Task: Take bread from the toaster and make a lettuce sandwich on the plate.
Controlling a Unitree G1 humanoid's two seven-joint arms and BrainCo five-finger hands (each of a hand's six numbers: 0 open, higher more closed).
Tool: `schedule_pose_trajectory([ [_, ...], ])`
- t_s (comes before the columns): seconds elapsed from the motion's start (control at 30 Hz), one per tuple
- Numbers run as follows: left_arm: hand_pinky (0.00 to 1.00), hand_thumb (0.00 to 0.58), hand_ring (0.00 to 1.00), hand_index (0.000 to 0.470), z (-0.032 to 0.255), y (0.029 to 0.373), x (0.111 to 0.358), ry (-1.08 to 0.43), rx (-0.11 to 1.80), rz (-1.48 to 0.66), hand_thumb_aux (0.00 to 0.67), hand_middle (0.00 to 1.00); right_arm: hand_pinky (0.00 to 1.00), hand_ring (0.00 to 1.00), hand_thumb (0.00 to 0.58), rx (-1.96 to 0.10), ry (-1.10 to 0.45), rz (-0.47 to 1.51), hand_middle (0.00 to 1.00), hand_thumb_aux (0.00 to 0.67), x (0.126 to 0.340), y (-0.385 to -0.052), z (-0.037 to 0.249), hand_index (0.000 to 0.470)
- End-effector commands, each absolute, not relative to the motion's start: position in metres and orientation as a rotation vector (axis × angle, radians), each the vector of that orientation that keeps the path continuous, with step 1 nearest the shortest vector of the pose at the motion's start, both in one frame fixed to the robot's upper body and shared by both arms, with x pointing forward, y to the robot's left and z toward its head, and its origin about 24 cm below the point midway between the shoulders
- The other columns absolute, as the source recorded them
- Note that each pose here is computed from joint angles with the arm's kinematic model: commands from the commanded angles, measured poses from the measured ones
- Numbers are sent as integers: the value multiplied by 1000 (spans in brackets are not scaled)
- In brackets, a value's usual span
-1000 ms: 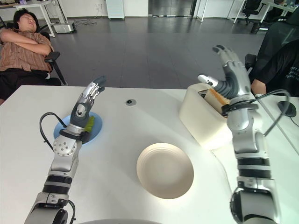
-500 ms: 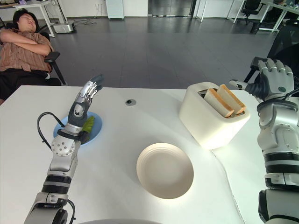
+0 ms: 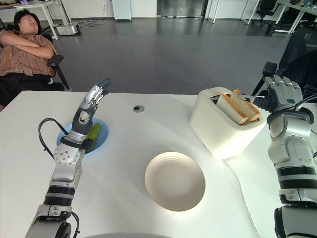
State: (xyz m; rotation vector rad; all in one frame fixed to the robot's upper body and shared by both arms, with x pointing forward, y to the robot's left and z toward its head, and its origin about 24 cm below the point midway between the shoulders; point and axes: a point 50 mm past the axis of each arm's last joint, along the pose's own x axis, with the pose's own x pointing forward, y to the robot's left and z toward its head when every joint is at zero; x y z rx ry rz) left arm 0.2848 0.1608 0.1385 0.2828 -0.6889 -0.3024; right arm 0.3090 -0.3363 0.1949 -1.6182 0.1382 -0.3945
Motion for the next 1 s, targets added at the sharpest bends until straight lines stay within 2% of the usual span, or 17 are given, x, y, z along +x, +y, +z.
schedule_pose_trajectory([
  [0.03, 0, 0, 0, 0, 138, 161, 286, -676, 305, -303, 0, 0, 0, 0, 175, -1604, 190, -353, 0, 110, 309, -336, 187, 77],
  [0.07, 0, 0, 0, 0, 138, 162, 286, -676, 307, -301, 0, 0, 0, 0, 116, -1602, 199, -348, 0, 71, 309, -336, 186, 50],
  [0.13, 0, 0, 0, 0, 138, 161, 286, -676, 308, -300, 0, 0, 0, 0, 58, -1599, 213, -344, 0, 34, 309, -337, 185, 24],
  [0.17, 0, 0, 0, 0, 138, 162, 286, -677, 308, -299, 0, 0, 0, 0, 194, -1590, 225, -344, 0, 123, 309, -338, 184, 87],
  [0.2, 0, 0, 0, 0, 138, 162, 286, -678, 309, -297, 0, 0, 0, 0, 220, -1583, 232, -346, 0, 142, 309, -338, 184, 100],
  [0.23, 0, 0, 0, 0, 139, 162, 286, -679, 310, -294, 0, 0, 0, 0, 285, -1576, 239, -342, 0, 192, 308, -338, 183, 135],
  [0.27, 0, 0, 0, 0, 139, 162, 286, -679, 311, -292, 0, 0, 0, 0, 175, -1571, 243, -336, 0, 110, 308, -338, 182, 77],
  [0.3, 0, 0, 0, 0, 139, 163, 286, -679, 313, -290, 0, 0, 0, 0, 164, -1567, 244, -323, 0, 102, 308, -336, 181, 72],
  [0.37, 0, 0, 0, 0, 139, 163, 286, -678, 314, -287, 0, 0, 0, 0, 194, -1548, 236, -270, 0, 123, 309, -330, 177, 87],
  [0.4, 0, 0, 0, 0, 139, 163, 286, -679, 315, -286, 0, 0, 0, 0, 322, -1525, 220, -230, 0, 223, 309, -324, 176, 157],
  [0.43, 0, 0, 0, 0, 139, 164, 286, -679, 315, -285, 0, 0, 0, 0, 452, -1507, 204, -195, 0, 355, 309, -318, 175, 249],
  [0.47, 0, 0, 0, 0, 139, 164, 286, -680, 316, -281, 0, 0, 0, 0, 480, -1471, 184, -138, 0, 391, 309, -309, 173, 275],
  [0.57, 0, 0, 0, 0, 139, 166, 285, -677, 319, -270, 0, 0, 0, 0, 505, -1383, 155, 9, 0, 428, 309, -292, 168, 300],
  [0.63, 0, 0, 0, 0, 140, 167, 285, -679, 319, -265, 0, 0, 0, 0, 576, -1349, 154, 57, 0, 617, 309, -288, 166, 433],
  [0.67, 0, 0, 0, 0, 140, 167, 285, -680, 319, -263, 0, 0, 0, 0, 580, -1337, 156, 63, 0, 670, 310, -288, 165, 470],
  [0.87, 0, 0, 0, 0, 140, 169, 286, -679, 320, -251, 0, 0, 0, 0, 580, -1317, 88, -59, 0, 670, 316, -298, 180, 470],
  [1.0, 0, 0, 0, 0, 140, 170, 286, -678, 322, -247, 0, 0, 0, 0, 580, -1326, -29, -225, 0, 670, 320, -309, 204, 470],
])
